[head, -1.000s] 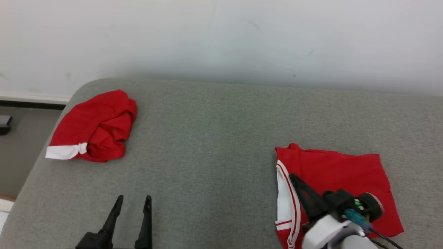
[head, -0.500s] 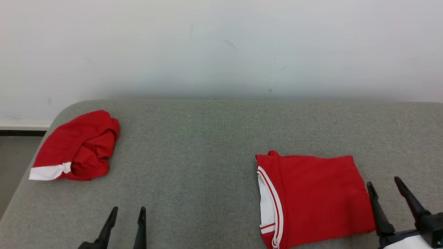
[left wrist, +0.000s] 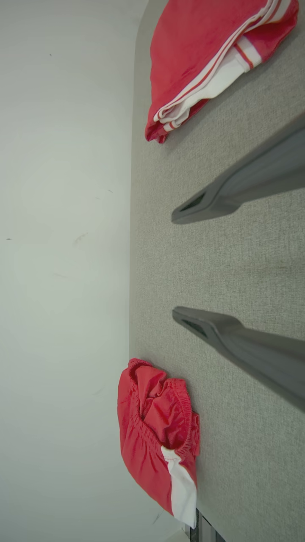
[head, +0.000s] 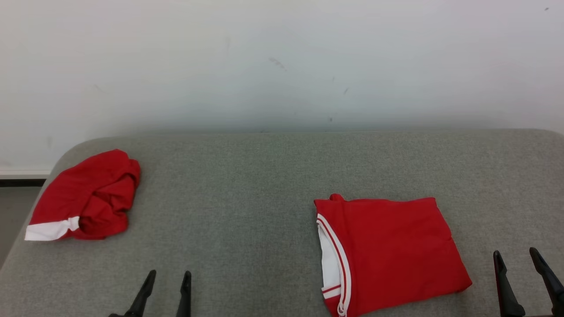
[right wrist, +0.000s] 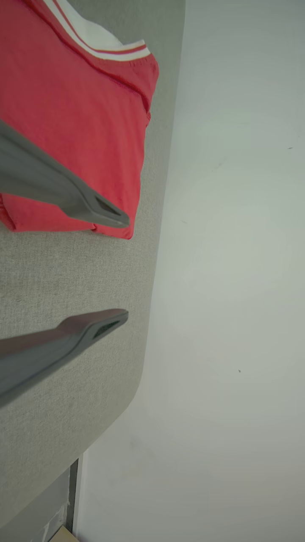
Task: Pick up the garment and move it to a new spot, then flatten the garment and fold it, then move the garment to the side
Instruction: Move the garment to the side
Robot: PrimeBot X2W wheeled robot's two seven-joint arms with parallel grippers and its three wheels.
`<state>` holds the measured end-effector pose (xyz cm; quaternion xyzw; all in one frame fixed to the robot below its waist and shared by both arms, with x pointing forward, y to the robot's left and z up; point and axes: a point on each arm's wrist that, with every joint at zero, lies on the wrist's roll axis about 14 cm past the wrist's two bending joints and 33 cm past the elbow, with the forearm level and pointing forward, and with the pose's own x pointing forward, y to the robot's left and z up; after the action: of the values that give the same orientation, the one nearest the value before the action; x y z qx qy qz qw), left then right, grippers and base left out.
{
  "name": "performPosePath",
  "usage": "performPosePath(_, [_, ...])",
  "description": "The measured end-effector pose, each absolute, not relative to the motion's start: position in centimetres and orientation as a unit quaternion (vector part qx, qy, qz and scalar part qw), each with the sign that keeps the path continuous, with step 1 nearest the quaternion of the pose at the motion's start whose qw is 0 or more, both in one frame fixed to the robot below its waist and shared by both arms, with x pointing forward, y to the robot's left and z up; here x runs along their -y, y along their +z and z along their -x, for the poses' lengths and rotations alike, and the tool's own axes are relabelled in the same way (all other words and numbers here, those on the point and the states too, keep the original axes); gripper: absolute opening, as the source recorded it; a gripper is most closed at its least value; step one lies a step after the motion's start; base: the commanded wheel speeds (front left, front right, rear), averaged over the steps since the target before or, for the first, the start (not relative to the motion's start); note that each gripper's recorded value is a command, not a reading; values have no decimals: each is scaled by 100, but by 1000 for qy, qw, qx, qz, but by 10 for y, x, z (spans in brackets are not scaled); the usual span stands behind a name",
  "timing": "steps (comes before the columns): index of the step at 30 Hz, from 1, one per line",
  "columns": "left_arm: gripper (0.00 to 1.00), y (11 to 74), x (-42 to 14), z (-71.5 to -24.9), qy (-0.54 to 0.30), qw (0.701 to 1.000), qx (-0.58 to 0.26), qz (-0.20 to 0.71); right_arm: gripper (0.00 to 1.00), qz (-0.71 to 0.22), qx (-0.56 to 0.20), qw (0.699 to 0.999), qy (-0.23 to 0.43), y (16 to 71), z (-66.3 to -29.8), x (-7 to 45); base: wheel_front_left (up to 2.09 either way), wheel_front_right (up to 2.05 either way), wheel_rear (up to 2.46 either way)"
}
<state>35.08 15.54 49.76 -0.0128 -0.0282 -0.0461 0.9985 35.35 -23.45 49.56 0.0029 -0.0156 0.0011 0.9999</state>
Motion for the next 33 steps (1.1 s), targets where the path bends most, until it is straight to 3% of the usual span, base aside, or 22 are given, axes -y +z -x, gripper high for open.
performPosePath(12, [100,491,-156,-355,-46,999,18,14,100,-72,-6,997,-8,488,-369,235,0,0,0])
performPosePath(21, [100,478,-154,-372,-50,999,-1,16,100,-107,-187,974,61,459,-420,209,0,0,0])
performPosePath(25, [100,474,-159,-374,-44,999,-8,16,100,-89,-276,954,79,434,-426,204,0,0,0])
performPosePath(33, [100,466,-168,-373,-29,999,-21,14,100,-120,-375,914,100,394,-425,178,0,0,0])
